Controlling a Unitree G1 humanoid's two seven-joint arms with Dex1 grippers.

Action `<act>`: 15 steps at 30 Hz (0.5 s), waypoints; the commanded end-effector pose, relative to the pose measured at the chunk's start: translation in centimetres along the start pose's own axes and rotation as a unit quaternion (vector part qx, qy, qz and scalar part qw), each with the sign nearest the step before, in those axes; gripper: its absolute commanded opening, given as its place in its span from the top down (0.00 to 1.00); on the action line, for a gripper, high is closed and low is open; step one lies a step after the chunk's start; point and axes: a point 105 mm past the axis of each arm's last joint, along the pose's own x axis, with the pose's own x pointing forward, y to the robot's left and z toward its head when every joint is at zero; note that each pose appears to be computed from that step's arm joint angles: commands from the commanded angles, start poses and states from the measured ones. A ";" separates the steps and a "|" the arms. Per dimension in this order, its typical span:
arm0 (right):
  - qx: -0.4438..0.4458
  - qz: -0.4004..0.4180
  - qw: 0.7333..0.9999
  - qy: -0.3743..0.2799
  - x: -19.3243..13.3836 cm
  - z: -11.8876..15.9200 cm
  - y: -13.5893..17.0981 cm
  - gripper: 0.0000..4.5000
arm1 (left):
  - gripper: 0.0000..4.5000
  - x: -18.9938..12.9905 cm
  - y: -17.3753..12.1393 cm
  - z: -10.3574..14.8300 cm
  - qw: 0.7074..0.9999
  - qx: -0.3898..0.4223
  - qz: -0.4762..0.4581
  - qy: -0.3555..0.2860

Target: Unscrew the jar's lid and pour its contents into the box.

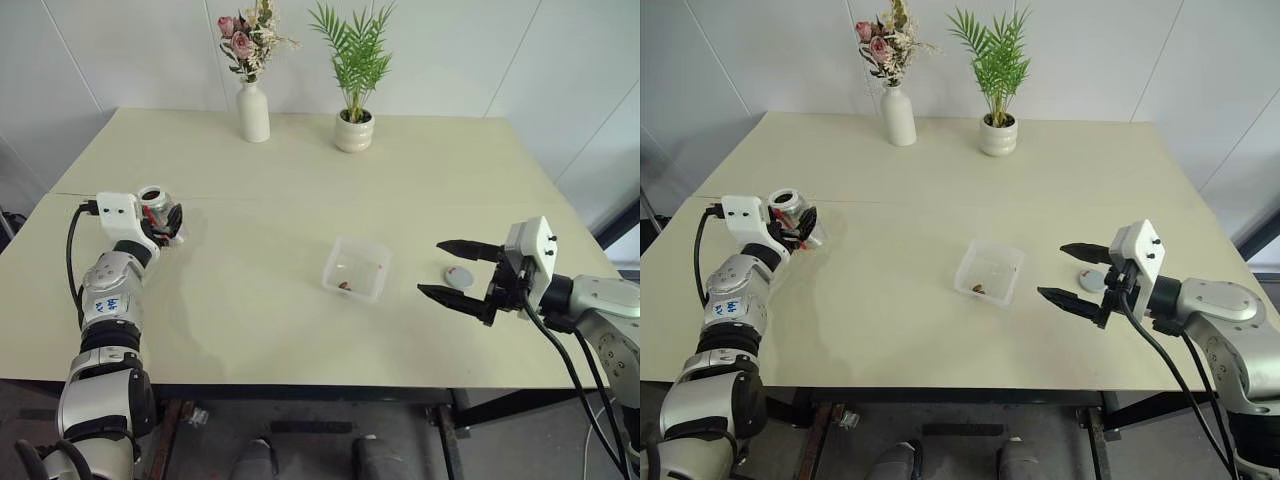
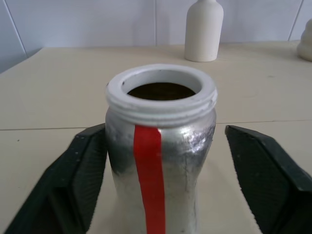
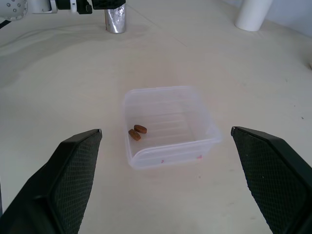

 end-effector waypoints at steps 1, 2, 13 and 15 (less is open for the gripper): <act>-0.018 0.005 1.000 -0.016 0.0 1.2 0.0 0.00 | 0.00 -0.2 0.6 1.4 1.000 -0.004 0.004 -0.027; -0.018 0.006 1.000 -0.016 0.0 1.2 0.0 0.00 | 0.00 -0.3 0.6 1.4 1.000 -0.006 0.002 -0.027; -0.013 0.011 1.000 -0.017 0.1 1.0 0.1 0.00 | 0.00 -2.6 2.1 2.8 0.995 0.086 -0.013 -0.043; -0.013 0.011 1.000 -0.016 0.0 0.9 0.0 0.00 | 0.00 -3.7 2.5 3.0 0.991 0.125 -0.024 -0.041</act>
